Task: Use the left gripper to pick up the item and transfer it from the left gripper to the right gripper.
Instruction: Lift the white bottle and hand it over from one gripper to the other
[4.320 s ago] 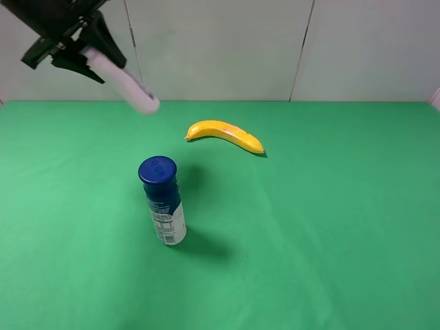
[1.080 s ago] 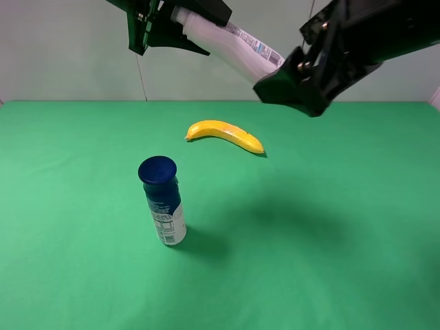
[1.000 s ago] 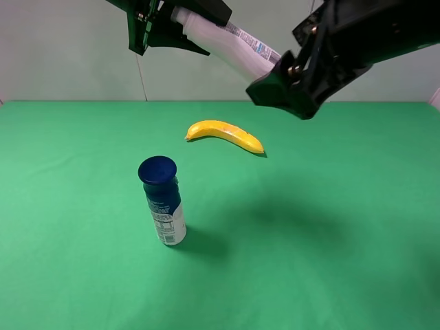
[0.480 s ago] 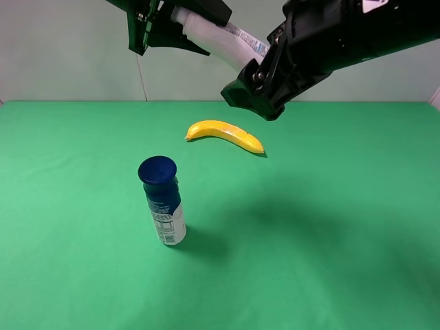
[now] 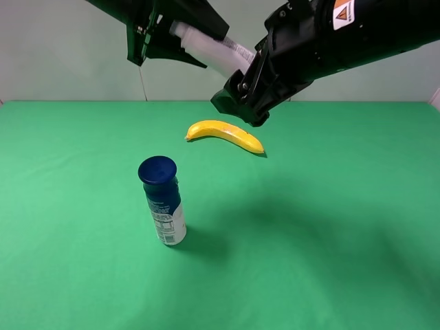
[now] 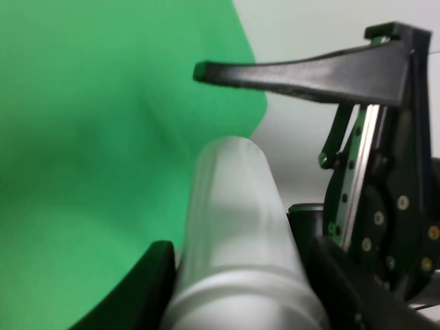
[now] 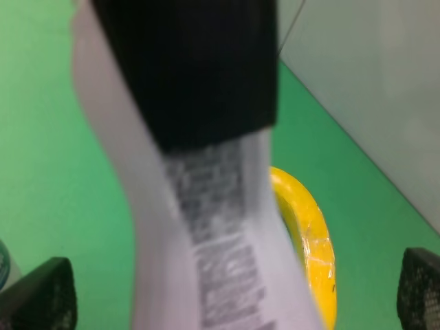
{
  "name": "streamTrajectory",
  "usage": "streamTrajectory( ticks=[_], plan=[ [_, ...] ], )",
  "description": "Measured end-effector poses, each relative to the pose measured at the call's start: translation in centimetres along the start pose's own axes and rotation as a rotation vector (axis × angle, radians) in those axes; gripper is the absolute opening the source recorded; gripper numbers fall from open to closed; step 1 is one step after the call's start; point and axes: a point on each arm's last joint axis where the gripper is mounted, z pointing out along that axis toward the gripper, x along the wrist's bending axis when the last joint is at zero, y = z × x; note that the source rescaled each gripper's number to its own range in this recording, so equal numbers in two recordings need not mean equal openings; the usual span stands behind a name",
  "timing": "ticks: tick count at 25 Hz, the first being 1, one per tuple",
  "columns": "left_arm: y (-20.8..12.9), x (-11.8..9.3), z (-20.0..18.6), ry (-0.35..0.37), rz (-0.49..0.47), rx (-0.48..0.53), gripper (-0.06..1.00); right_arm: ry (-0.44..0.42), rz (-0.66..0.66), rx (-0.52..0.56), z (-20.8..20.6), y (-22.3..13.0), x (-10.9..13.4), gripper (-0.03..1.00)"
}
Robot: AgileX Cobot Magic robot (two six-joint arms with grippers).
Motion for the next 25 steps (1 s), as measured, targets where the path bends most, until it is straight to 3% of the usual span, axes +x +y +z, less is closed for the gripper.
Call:
streamTrajectory(
  ticks=[14, 23, 25],
  plan=[
    [-0.3, 0.7, 0.2, 0.041, 0.006, 0.024, 0.01, 0.028, 0.011, 0.075, 2.9, -1.2, 0.5, 1.0],
    [-0.4, 0.9, 0.1, 0.064, 0.009, 0.033, 0.01, 0.025, 0.033, 0.064, 3.0, -1.1, 0.5, 1.0],
    [-0.4, 0.9, 0.1, 0.066, 0.009, 0.034, 0.01, 0.025, 0.036, 0.064, 3.0, -1.1, 0.5, 0.95]
  ],
)
